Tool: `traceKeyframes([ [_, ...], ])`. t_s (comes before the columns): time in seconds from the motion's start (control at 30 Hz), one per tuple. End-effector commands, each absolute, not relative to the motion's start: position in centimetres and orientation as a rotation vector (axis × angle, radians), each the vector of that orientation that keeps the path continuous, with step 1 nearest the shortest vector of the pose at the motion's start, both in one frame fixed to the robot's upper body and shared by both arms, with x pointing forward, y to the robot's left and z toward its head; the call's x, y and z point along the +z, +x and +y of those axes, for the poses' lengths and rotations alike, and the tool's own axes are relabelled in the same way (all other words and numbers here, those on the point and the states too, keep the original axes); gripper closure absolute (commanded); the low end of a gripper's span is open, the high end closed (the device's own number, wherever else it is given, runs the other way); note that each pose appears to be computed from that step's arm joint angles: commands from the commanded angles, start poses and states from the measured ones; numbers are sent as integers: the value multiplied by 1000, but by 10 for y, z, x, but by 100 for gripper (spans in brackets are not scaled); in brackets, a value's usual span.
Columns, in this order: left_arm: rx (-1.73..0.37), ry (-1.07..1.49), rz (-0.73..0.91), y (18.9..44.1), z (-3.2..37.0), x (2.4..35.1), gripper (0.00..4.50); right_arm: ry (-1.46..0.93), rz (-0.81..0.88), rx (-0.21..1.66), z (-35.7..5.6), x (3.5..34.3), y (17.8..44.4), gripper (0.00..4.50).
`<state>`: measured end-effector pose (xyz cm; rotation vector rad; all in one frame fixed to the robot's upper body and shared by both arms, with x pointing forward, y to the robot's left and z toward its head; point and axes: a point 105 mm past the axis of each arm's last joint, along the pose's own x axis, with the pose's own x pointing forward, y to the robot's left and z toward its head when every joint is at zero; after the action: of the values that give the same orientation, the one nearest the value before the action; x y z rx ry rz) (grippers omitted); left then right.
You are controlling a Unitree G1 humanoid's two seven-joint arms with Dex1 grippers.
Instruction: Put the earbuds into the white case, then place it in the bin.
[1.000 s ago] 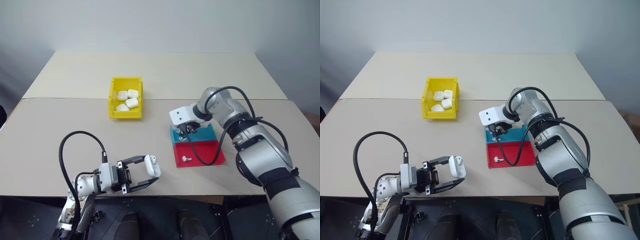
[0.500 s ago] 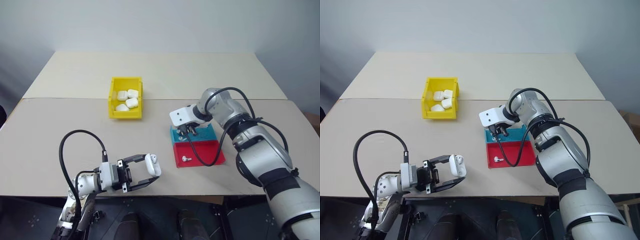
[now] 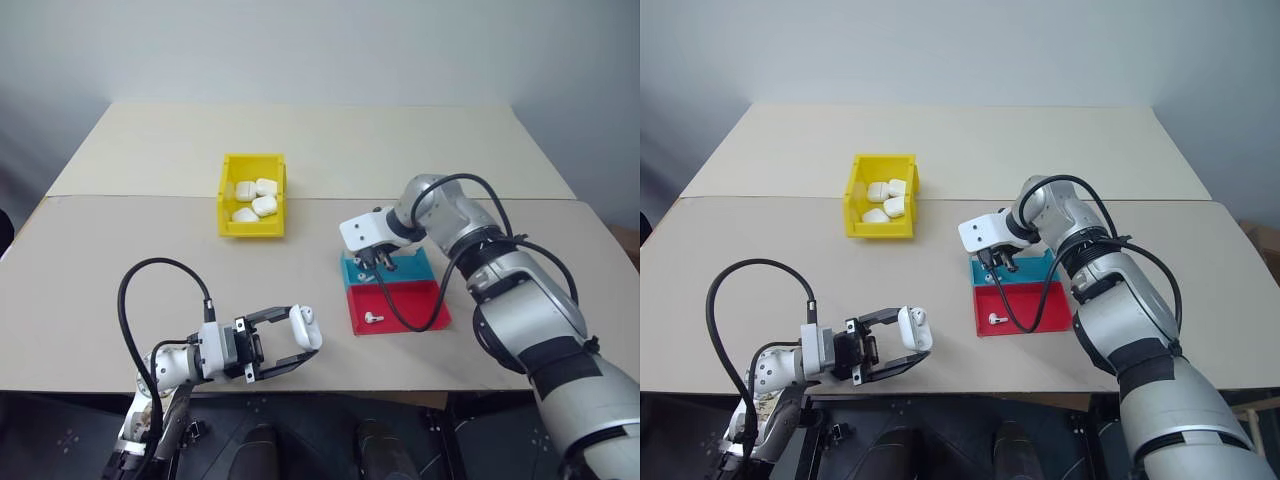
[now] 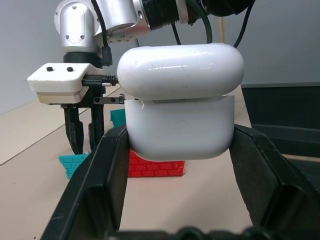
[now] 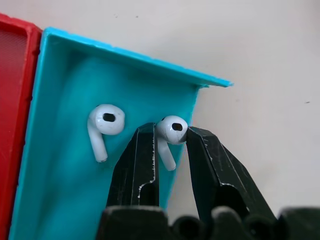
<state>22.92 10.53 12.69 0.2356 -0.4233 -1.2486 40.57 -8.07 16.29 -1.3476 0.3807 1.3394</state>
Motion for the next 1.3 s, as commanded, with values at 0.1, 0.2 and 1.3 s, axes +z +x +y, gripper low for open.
traceKeyframes([
  [0.1, -1249, 192, -520, 232, 96, 149, 177, -1174, 193, 1215, -93, 229, 402, 368],
  [0.2, -1251, 150, -557, 236, 89, 161, 177, -1021, 104, 1143, -106, 260, 387, 368],
  [1.3, -1546, -56, -732, 250, 33, 222, 177, 28, -377, 1330, -102, 289, 192, 368],
])
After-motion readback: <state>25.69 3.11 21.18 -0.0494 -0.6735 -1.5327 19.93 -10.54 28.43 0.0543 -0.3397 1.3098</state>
